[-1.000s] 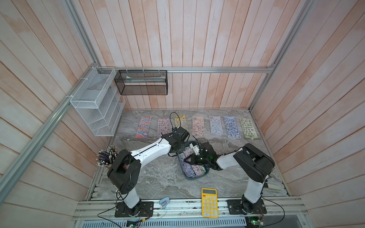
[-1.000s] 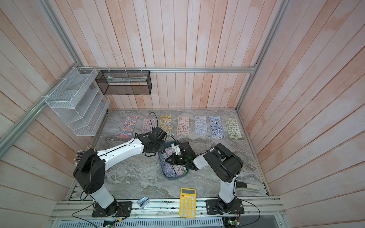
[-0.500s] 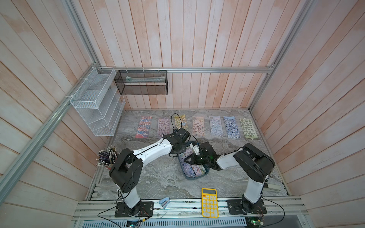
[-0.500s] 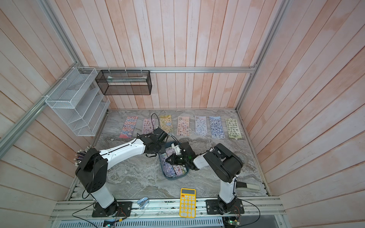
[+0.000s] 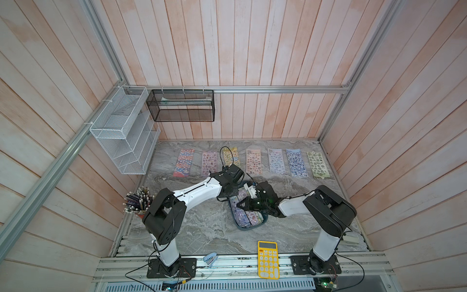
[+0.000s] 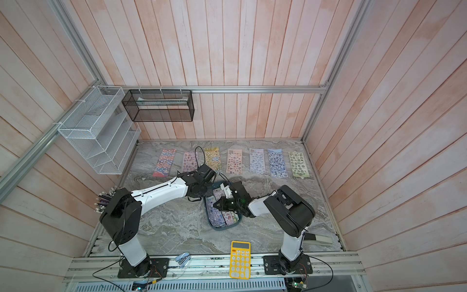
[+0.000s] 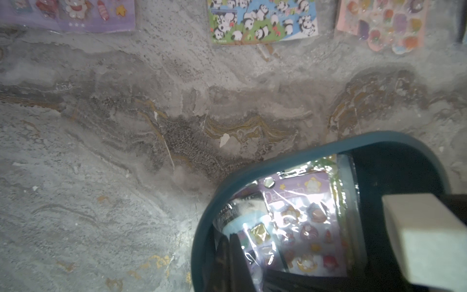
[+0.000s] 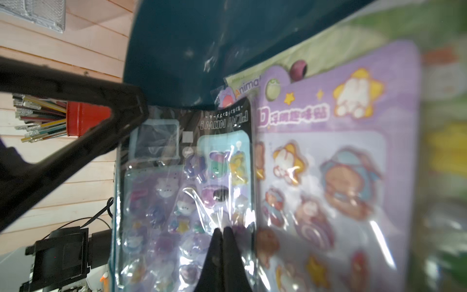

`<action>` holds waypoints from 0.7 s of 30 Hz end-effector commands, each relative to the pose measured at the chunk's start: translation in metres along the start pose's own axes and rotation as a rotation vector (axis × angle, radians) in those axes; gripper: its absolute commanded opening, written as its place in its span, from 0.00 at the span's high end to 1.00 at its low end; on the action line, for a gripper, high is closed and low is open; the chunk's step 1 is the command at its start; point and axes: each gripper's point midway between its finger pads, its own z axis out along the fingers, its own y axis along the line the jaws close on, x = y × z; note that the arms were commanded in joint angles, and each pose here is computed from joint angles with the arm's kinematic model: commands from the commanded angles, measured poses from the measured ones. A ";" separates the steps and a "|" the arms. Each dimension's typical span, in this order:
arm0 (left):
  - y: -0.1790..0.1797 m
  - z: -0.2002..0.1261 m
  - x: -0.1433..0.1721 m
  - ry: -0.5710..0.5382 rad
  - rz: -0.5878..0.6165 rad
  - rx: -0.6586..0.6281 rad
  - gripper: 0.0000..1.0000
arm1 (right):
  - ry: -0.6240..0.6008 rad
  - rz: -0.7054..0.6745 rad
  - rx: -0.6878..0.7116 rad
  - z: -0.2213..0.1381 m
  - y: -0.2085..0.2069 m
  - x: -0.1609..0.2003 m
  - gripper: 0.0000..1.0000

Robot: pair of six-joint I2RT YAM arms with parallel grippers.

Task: Take the stickers out of the storage box
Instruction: Pick up the sticker from the storage box.

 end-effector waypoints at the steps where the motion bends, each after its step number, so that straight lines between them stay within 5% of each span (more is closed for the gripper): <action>1: -0.035 -0.034 -0.032 -0.105 -0.004 0.163 1.00 | -0.018 -0.033 0.143 -0.014 -0.013 -0.006 1.00; 10: -0.071 -0.090 -0.068 -0.210 0.005 0.332 1.00 | -0.273 -0.179 0.330 -0.094 0.022 -0.067 0.98; 21: -0.100 -0.187 -0.095 -0.410 0.128 0.591 1.00 | -0.446 -0.226 0.335 -0.180 0.035 -0.107 0.83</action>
